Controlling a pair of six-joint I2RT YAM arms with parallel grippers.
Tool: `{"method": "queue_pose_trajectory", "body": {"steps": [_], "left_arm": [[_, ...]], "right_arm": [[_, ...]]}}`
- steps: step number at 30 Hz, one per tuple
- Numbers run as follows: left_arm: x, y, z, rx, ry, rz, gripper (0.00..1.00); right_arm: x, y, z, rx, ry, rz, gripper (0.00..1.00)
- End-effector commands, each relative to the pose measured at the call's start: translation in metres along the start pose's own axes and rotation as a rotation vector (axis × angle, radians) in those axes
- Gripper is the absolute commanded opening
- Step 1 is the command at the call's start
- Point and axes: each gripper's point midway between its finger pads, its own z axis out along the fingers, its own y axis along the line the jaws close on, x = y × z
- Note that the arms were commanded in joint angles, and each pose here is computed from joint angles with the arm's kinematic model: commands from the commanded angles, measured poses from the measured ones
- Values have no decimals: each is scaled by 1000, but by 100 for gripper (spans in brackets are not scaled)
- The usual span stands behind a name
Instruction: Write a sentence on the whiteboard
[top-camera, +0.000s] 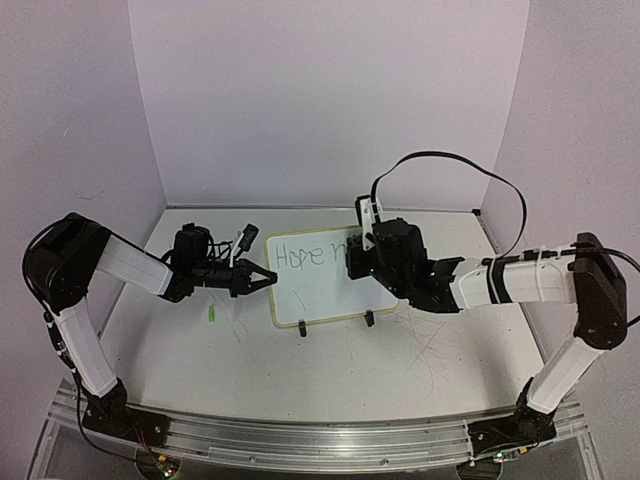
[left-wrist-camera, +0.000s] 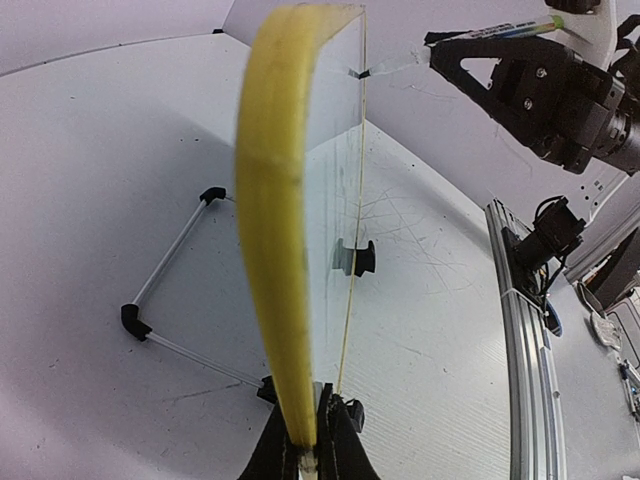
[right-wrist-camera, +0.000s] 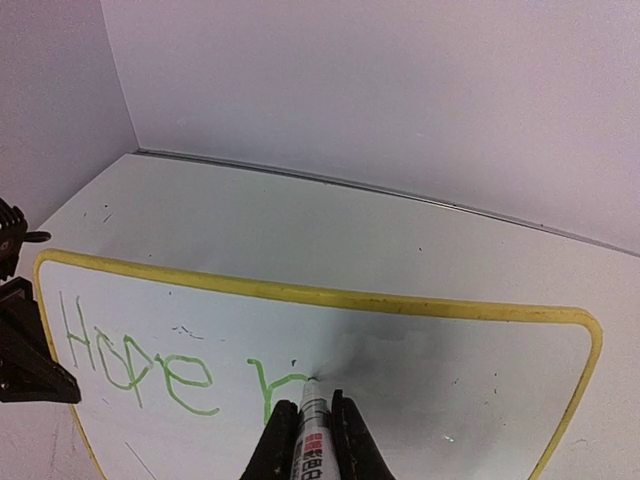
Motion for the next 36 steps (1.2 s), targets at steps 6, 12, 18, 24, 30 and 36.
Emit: {"method": "queue_pose_trajectory", "body": {"steps": [6, 12, 18, 24, 30, 36], "left_arm": [[-4, 23, -6, -134, -11, 52, 0], [-5, 23, -5, -133, -12, 53, 0], [-4, 22, -5, -131, -11, 53, 0], [-4, 22, -5, -133, -9, 51, 0], [-4, 22, -5, -133, -9, 54, 0], [-4, 22, -5, -136, -10, 55, 0]], "right_arm": [[10, -18, -3, 43, 17, 34, 0], [22, -18, -5, 38, 44, 41, 0], [32, -18, -6, 35, 65, 50, 0], [35, -15, -6, 29, 74, 49, 0], [20, -11, -7, 17, 50, 47, 0], [-7, -10, -23, -28, -18, 81, 0]]}}
